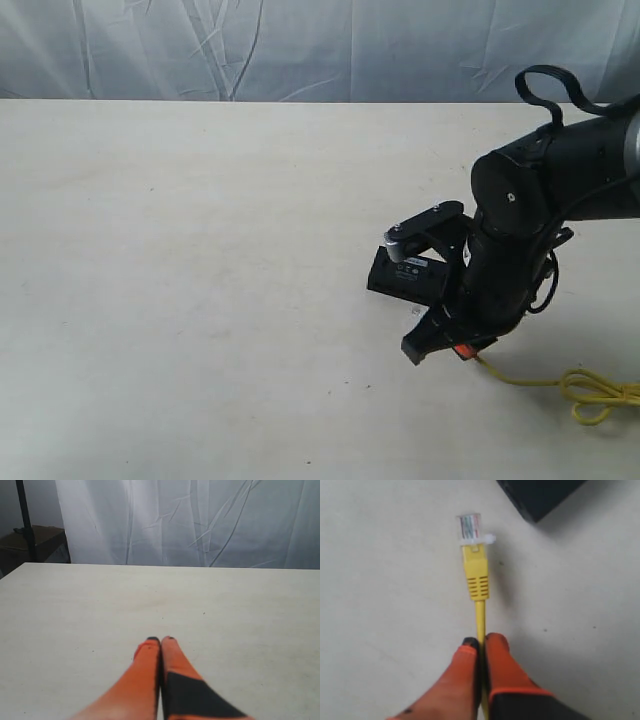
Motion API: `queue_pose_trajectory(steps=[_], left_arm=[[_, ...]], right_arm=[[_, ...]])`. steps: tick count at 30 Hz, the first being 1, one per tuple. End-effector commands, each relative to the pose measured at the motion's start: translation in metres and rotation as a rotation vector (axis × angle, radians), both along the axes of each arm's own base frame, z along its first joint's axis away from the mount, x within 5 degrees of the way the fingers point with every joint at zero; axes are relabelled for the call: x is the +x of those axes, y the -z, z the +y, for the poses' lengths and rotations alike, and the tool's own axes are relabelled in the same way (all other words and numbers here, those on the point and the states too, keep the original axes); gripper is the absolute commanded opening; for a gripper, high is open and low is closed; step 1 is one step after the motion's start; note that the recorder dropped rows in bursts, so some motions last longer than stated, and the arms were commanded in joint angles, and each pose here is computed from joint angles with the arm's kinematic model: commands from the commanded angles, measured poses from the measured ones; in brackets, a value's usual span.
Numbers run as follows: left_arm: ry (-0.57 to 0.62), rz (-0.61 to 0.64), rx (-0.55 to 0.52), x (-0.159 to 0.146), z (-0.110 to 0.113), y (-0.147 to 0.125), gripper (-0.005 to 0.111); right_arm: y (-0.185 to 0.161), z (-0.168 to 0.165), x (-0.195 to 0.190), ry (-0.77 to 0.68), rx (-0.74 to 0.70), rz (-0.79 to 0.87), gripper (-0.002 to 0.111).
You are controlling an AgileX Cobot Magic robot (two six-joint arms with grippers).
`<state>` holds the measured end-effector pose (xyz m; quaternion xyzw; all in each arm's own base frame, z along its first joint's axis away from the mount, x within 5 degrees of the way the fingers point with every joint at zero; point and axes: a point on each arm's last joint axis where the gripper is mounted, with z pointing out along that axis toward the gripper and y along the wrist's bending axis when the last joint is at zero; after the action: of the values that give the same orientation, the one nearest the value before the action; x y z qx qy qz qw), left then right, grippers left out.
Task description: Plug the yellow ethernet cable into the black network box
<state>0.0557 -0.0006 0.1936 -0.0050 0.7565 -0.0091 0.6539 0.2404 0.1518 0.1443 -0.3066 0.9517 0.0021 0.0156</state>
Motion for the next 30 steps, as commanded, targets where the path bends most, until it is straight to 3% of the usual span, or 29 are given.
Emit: queue_pose_trajectory(steps=[1,14,17,22,30], left_arm=[[-0.003,0.000,0.006,0.000,0.000,0.002,0.000],[-0.003,0.000,0.006,0.000,0.000,0.002,0.000],[-0.003,0.000,0.006,0.000,0.000,0.002,0.000],[-0.003,0.000,0.006,0.000,0.000,0.002,0.000],[-0.003,0.000,0.006,0.000,0.000,0.002,0.000]], right_arm=[[0.001,0.002,0.004,0.030,0.037,-0.037,-0.001],[0.004,-0.008,0.010,0.120,-0.069,-0.090,-0.001],[0.003,-0.010,0.001,0.116,-0.095,0.002,-0.001],[-0.015,-0.007,-0.011,0.005,-0.025,0.067,-0.001],[-0.011,-0.005,-0.010,0.006,0.024,0.009,-0.001]])
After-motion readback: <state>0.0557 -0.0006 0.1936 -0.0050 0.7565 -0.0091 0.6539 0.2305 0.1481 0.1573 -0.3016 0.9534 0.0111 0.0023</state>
